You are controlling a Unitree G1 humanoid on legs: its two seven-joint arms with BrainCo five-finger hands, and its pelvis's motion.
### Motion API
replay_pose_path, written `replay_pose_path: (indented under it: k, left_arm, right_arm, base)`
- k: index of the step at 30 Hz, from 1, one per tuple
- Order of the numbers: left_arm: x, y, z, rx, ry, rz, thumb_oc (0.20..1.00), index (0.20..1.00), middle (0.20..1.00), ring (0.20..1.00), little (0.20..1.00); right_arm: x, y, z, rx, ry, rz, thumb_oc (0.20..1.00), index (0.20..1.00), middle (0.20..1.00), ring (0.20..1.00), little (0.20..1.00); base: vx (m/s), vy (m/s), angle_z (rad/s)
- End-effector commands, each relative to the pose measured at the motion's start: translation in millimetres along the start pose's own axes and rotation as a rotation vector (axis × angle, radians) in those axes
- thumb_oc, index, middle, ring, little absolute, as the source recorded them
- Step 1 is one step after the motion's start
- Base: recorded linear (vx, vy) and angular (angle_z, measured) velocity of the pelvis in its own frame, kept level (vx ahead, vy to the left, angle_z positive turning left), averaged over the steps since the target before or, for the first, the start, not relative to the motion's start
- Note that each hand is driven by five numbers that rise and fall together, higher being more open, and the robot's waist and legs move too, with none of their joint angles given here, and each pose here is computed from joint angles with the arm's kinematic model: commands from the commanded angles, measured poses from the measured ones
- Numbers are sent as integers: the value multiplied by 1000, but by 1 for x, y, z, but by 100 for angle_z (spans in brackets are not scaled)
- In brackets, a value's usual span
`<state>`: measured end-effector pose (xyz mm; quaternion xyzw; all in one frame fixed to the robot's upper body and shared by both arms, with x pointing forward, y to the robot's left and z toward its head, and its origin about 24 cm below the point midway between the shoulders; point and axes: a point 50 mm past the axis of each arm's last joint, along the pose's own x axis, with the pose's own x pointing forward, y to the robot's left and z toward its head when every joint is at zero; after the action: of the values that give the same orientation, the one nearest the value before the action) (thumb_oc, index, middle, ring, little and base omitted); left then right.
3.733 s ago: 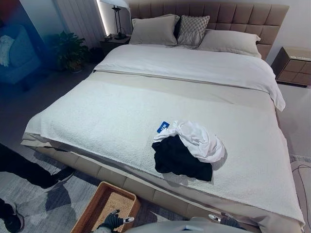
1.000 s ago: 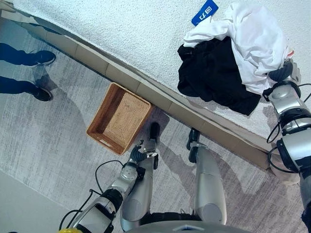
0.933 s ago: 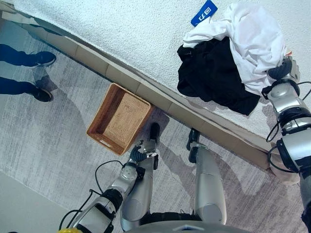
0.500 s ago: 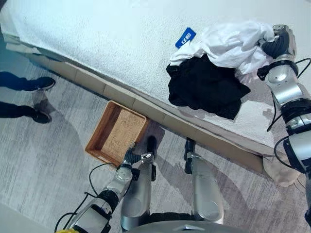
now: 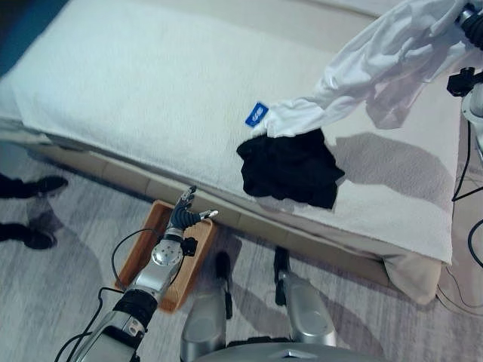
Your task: Pick up clothes into the bucket
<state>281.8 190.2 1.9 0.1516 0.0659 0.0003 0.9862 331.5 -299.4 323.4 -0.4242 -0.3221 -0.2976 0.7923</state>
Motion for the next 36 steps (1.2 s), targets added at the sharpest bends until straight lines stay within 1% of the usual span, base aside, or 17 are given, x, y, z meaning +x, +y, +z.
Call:
replay_pose_path:
  k: [1, 3, 4, 7, 8, 9, 10, 11, 13, 16, 17, 18, 23, 24, 26, 31, 36]
  left_arm:
    - [-6, 0, 11, -35, -86, -5, 1000, 1000, 1000, 1000, 1000]
    - [-4, 3, 28, -42, -153, -10, 1000, 1000, 1000, 1000, 1000]
    - [-1, 2, 49, -47, -238, -27, 1000, 1000, 1000, 1000, 1000]
    - [0, 4, 58, -44, -269, -25, 1000, 1000, 1000, 1000, 1000]
    - [4, 5, 92, -27, -401, -31, 1000, 1000, 1000, 1000, 1000]
    - [4, 5, 92, -27, -400, -31, 1000, 1000, 1000, 1000, 1000]
    - [8, 4, 110, -1, -463, -43, 1000, 1000, 1000, 1000, 1000]
    - [8, 3, 110, -2, -463, -43, 1000, 1000, 1000, 1000, 1000]
    - [11, -2, 123, 6, -502, -70, 1000, 1000, 1000, 1000, 1000]
    - [19, -13, 147, 45, -569, -127, 1000, 1000, 1000, 1000, 1000]
    - [22, -22, 159, 65, -601, -165, 1000, 1000, 1000, 1000, 1000]
    - [23, -22, 160, 64, -602, -164, 1000, 1000, 1000, 1000, 1000]
    - [30, -45, 177, 93, -633, -221, 1000, 1000, 1000, 1000, 1000]
    - [30, -45, 177, 93, -633, -221, 1000, 1000, 1000, 1000, 1000]
    - [31, -60, 185, 83, -642, -271, 1000, 1000, 1000, 1000, 1000]
    - [28, -84, 197, 102, -660, -403, 1000, 1000, 1000, 1000, 1000]
    - [23, -108, 199, 129, -653, -514, 1000, 1000, 1000, 1000, 1000]
  right_arm:
    - [3, -14, 15, 9, -90, -92, 200, 200, 200, 200, 200]
    - [1, -15, 17, 11, -103, -77, 200, 200, 200, 200, 200]
    - [0, -13, 18, 22, -109, -54, 200, 200, 200, 200, 200]
    - [-2, -11, 20, 23, -119, -35, 200, 200, 200, 200, 200]
    - [-5, -6, 28, 77, -147, 35, 200, 200, 200, 200, 200]
    - [-6, -6, 28, 77, -147, 35, 200, 200, 200, 200, 200]
    - [-11, 4, 34, 140, -159, 113, 200, 200, 200, 200, 200]
    - [-11, 3, 34, 140, -158, 113, 200, 200, 200, 200, 200]
    - [-15, 12, 38, 209, -164, 192, 200, 200, 200, 200, 200]
    - [-21, 28, 53, 288, -200, 334, 200, 200, 200, 200, 200]
    - [-25, 36, 63, 331, -230, 426, 200, 200, 200, 200, 200]
    - [-25, 36, 64, 330, -231, 426, 200, 200, 200, 200, 200]
    - [-38, 55, 86, 492, -271, 592, 200, 200, 200, 200, 200]
    - [-38, 55, 86, 492, -271, 592, 200, 200, 200, 200, 200]
    - [-44, 62, 101, 565, -306, 668, 200, 200, 200, 200, 200]
    - [-55, 72, 118, 602, -357, 798, 200, 200, 200, 200, 200]
    - [-59, 75, 131, 637, -398, 845, 200, 200, 200, 200, 200]
  base:
    - [57, -6, -4]
    - [92, -9, -9]
    - [100, -8, -12]
    - [71, -10, -5]
    - [99, -15, -7]
    - [157, -29, -3]
    - [60, -14, -1]
    - [79, -19, -5]
    - [44, -11, -12]
    - [55, -9, -17]
    - [51, -10, -8]
    - [41, -8, -6]
    - [25, -5, -3]
    - [0, 0, 0]
    - [0, 0, 0]
    - [0, 0, 0]
    - [0, 0, 0]
